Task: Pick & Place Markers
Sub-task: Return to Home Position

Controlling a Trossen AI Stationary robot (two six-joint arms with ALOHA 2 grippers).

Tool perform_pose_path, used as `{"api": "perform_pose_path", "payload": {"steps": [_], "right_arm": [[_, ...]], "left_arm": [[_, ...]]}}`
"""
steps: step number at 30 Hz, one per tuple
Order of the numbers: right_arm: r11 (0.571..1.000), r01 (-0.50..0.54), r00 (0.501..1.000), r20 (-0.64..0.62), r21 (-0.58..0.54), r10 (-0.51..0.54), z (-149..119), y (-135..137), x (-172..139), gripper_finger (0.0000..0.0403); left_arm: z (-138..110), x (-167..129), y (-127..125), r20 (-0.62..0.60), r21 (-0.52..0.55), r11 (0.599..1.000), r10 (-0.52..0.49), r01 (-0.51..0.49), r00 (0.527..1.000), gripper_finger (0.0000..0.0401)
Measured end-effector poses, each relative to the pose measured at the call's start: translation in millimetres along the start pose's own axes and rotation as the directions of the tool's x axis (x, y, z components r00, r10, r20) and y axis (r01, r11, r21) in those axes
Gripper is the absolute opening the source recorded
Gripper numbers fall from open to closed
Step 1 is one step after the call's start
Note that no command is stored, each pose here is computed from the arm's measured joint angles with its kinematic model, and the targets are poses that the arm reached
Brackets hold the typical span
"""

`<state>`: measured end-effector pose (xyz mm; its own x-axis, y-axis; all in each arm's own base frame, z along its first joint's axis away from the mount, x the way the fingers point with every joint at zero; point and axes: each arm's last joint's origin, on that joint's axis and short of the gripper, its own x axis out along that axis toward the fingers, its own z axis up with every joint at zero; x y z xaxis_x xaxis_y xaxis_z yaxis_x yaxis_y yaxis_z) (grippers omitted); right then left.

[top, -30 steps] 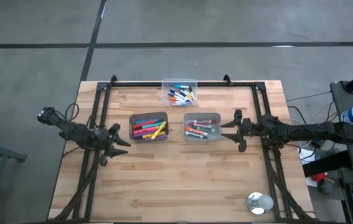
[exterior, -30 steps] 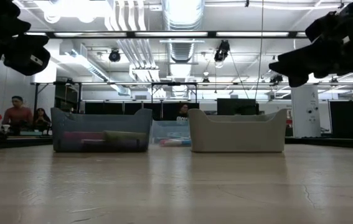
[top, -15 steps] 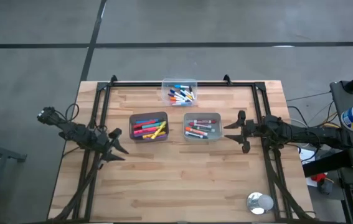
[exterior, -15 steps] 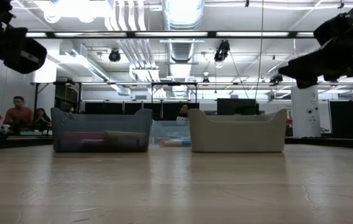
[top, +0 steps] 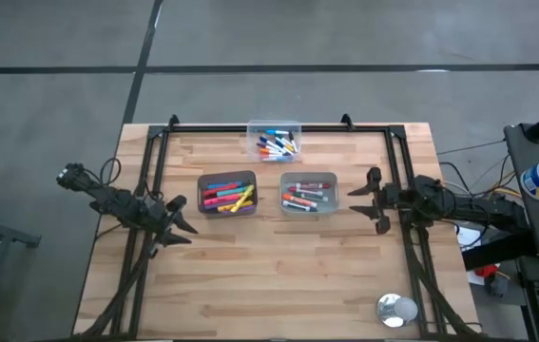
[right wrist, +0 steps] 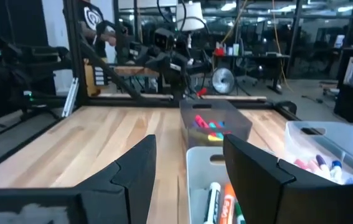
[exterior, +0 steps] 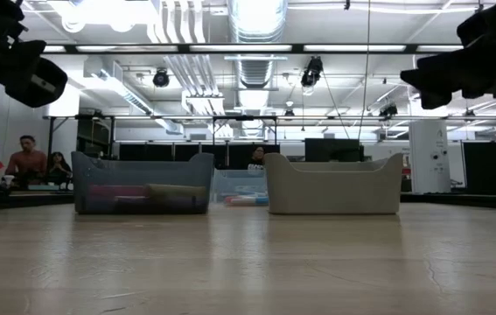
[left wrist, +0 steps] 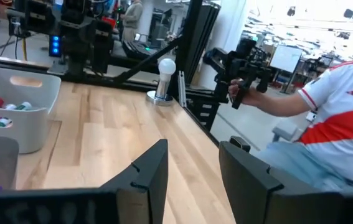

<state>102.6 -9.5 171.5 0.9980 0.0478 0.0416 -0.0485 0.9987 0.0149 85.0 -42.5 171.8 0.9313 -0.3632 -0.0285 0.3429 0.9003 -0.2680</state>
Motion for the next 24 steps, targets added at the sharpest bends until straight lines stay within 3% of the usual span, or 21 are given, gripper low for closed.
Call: {"api": "perform_pose_path", "payload": {"steps": [24], "right_arm": [[1.0,0.004,1.0,-0.014,0.006,-0.004,-1.5,0.0,-0.8,0.0181]], "left_arm": [[0.1,0.2,0.0,0.002,-0.003,1.0,0.0,0.0,1.0,0.0138]]}}
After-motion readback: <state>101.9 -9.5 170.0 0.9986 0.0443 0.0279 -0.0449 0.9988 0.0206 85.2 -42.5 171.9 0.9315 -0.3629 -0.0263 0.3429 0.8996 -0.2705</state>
